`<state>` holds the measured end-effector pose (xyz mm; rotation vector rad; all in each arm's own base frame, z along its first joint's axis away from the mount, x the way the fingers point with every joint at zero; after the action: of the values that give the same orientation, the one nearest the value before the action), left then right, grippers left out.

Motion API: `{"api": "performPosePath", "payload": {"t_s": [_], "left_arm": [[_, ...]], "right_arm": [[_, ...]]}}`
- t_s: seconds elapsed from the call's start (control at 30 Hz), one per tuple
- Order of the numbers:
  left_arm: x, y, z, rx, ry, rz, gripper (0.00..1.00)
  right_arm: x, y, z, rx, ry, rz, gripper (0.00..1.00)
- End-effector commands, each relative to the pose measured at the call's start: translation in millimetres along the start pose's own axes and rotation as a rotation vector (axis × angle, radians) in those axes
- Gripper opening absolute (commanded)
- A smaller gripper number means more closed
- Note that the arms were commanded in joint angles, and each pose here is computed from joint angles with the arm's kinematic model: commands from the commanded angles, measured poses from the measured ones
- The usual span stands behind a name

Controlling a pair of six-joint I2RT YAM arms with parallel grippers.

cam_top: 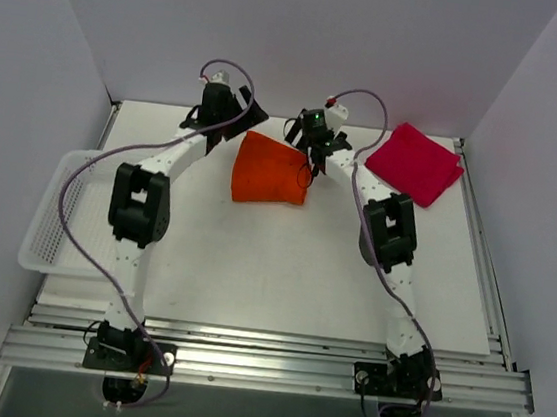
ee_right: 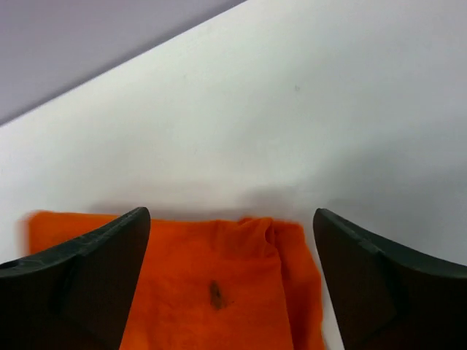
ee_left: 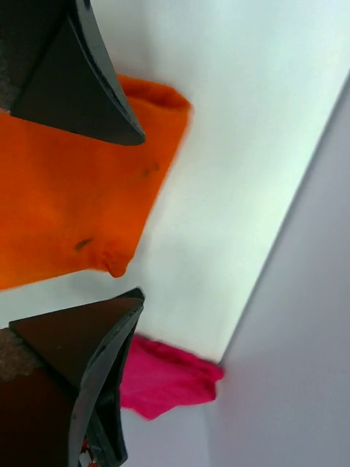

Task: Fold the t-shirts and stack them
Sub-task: Fold the long partially folded tshirt into a neat square

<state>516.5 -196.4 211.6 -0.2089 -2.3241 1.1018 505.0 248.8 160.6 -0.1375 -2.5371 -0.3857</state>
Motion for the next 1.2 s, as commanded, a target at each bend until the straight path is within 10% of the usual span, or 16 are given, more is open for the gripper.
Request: {"api": "performPosePath", "payload": {"t_s": [0.0,0.6,0.67,0.73,1.17], "left_arm": [[-40.1,30.5,-22.6,0.02,0.09,-0.069,0.94],[60.6,3.7,-47.3,-0.049,-0.077,0.126,0.94],[62.8,11.1,-40.7,-0.033,-0.077,0.118,0.94],[62.8,14.5,-37.5,-0.01,-0.09,0.128,0.94],[64.6,57.4,-9.6,-0.025,-0.066,0.105,0.94]], "right_arm": [[-42.6,-19.6,-21.5,0.03,0.048,0.007,0.95],[98.1,-34.2,-16.4,-0.097,-0.107,-0.163,0.98],[99.9,-18.6,-15.4,-0.101,-0.135,-0.235,0.6],[88.3,0.6,-1.0,-0.089,-0.104,-0.279,0.0],[16.3,88.7,28.3,-0.027,-0.007,-0.387,0.0]]}}
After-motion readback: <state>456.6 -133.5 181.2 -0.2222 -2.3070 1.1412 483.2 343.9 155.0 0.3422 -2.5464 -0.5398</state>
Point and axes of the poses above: each gripper's point midway between its finger pads, its own x axis back along the fingers, its own y axis along the line the jaws close on, z = x × y, the point moved 9 cm from there along x, back along the fingers, and after that the axes turned 8 degrees about x, right-handed, at the moved point
